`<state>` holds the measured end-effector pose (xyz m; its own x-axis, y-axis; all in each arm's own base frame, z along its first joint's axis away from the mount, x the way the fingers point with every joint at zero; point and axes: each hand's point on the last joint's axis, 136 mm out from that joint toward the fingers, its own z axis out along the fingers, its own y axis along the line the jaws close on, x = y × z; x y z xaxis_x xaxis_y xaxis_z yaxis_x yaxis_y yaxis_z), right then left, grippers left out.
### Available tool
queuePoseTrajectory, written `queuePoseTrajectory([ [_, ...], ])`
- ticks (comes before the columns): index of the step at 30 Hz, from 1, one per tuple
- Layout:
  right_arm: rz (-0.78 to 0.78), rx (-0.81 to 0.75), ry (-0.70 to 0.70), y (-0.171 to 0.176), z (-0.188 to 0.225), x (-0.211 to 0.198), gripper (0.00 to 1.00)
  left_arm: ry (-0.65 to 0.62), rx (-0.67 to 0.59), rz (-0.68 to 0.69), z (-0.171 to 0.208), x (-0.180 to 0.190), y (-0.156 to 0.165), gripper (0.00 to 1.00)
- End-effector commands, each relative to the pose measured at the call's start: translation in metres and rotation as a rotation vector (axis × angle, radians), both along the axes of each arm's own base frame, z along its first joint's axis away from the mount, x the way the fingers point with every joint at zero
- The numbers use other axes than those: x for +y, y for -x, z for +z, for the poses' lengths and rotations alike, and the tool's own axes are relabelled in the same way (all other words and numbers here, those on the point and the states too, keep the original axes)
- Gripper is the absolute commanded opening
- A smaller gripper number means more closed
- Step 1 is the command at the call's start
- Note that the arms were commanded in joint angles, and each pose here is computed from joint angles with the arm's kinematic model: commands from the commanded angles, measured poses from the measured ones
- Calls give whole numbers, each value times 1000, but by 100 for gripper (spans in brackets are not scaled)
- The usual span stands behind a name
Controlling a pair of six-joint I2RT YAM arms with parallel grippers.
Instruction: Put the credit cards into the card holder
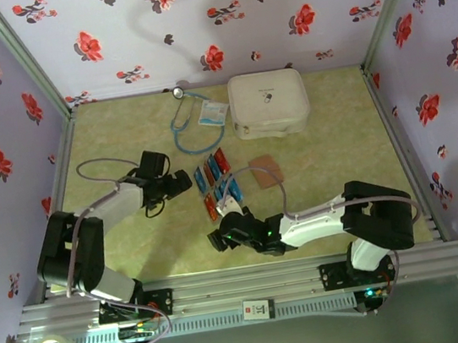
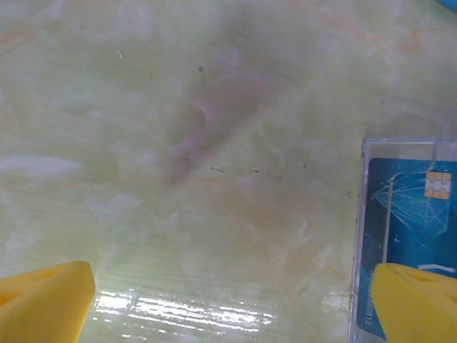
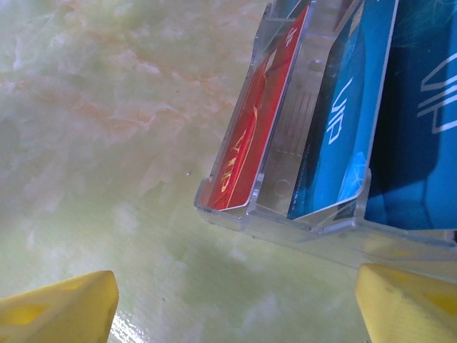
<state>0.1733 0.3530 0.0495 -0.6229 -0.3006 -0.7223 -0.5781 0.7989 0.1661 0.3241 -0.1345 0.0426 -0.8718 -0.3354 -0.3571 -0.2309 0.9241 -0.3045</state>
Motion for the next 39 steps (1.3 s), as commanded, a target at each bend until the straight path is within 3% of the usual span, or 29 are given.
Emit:
queuePoseTrajectory([
  [1,-7,-10,-20,-7,4,4,87,-26,21,-10,0,2,-4,100],
  [21,-39,-7,-28,-15,1,-3,87,-67,103,-111,-29,-40,-12,100],
  [39,-115,-17,-49,-39,9,-28,87,-51,56,-195,-8,-91,-45,100],
])
